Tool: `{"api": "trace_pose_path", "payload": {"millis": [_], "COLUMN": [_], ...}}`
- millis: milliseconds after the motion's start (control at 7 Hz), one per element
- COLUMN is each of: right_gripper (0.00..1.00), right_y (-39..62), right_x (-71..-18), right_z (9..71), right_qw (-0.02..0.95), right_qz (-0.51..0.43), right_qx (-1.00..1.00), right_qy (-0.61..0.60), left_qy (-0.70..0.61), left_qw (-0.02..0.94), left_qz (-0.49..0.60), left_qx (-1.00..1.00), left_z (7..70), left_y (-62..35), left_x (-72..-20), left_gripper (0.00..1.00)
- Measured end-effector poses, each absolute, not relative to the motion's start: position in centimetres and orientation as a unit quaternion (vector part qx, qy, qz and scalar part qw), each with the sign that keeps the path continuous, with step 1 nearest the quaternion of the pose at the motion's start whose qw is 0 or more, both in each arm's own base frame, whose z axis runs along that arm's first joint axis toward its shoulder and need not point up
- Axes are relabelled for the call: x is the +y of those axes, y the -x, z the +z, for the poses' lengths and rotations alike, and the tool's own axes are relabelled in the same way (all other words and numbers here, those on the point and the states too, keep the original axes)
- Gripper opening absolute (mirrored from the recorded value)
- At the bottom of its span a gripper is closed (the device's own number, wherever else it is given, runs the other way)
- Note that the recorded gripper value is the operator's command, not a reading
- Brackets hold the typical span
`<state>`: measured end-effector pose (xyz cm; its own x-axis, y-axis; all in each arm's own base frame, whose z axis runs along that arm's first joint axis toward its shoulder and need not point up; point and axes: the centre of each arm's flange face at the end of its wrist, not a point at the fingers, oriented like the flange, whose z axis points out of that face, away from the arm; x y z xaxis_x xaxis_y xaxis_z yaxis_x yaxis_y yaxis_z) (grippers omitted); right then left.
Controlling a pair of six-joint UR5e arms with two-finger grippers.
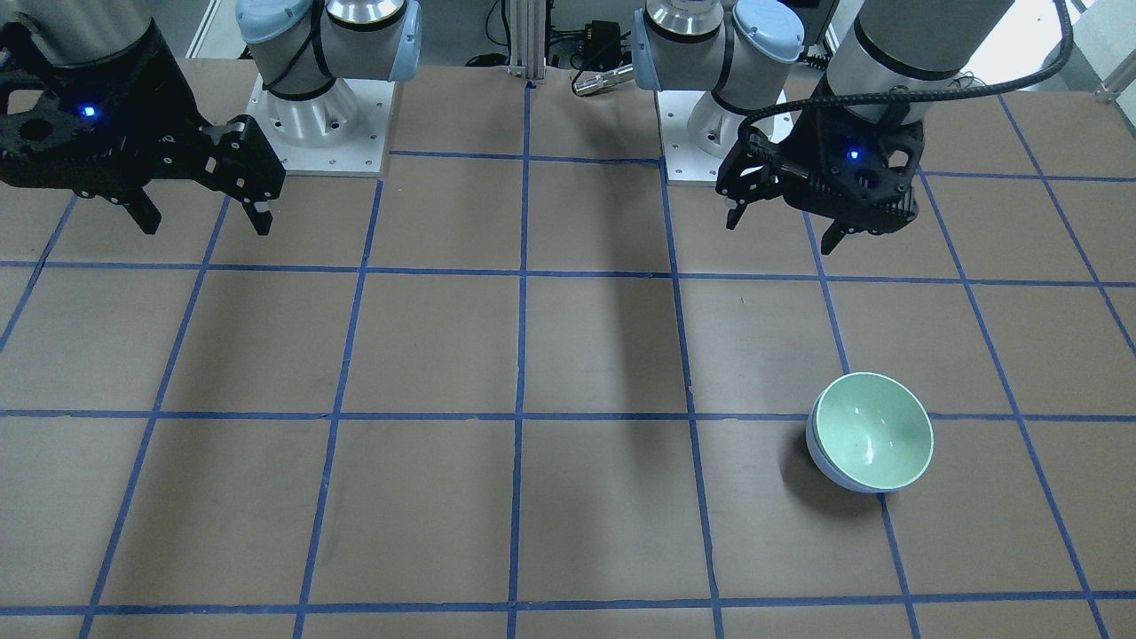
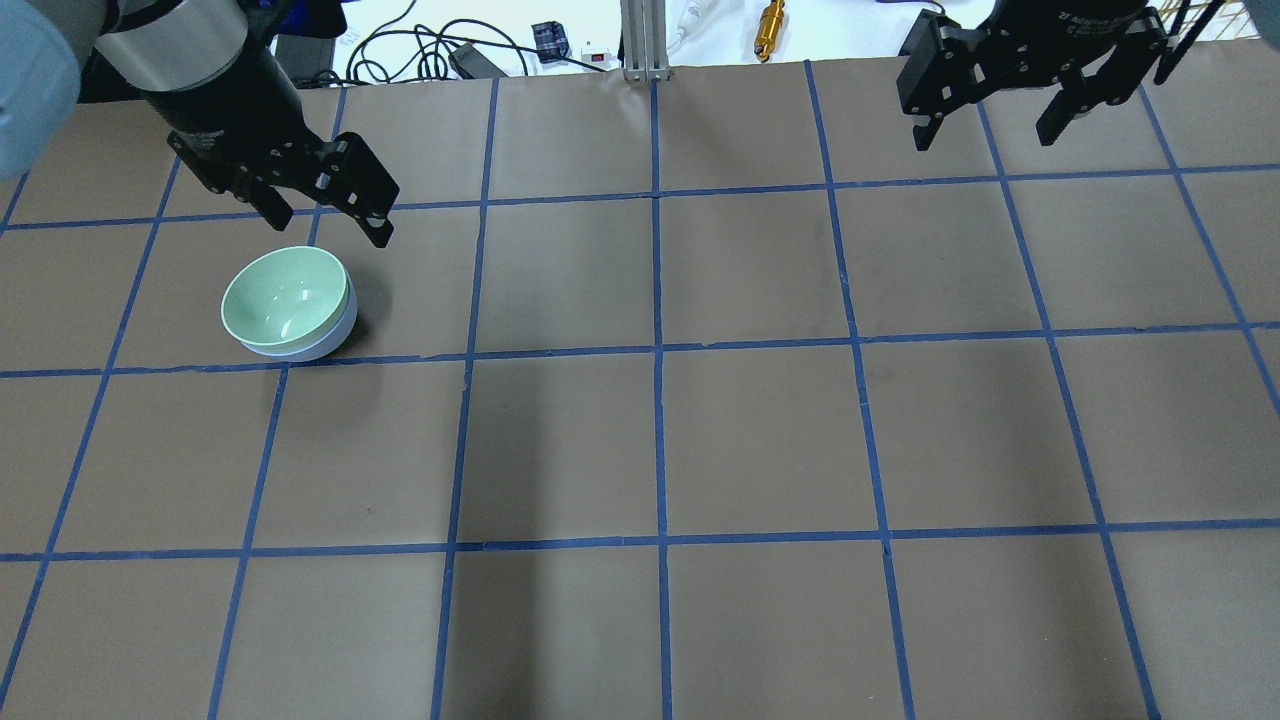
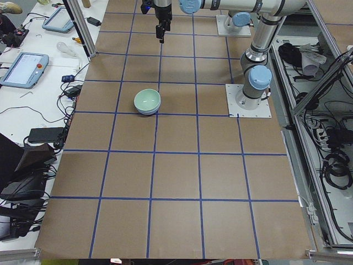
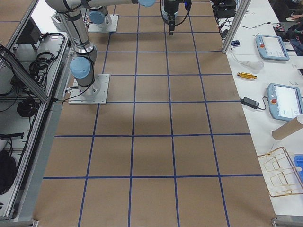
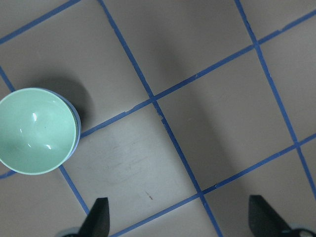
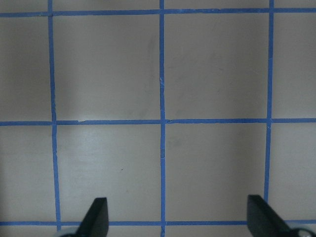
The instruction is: Stack green bowl on blue bowl
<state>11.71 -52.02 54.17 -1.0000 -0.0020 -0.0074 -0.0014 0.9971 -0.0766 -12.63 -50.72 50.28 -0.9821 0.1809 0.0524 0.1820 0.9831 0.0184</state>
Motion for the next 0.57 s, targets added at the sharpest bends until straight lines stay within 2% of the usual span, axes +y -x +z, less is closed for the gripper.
{"api": "trace_pose_path", "payload": {"millis": [571], "right_gripper": [1.0], "right_y": [-11.7], "right_x": [-52.0], "right_z": [54.2], "right_qw": [0.004], "right_qz": [-0.038], "right_qx": [0.999], "right_qy": [0.001], "left_qy": [0.029], "left_qw": [-0.001], "left_qz": [0.014], "left_qx": [-0.999], "left_z": [49.9], "left_y": [12.4], "left_x": [-52.2], "left_gripper": [1.0]}}
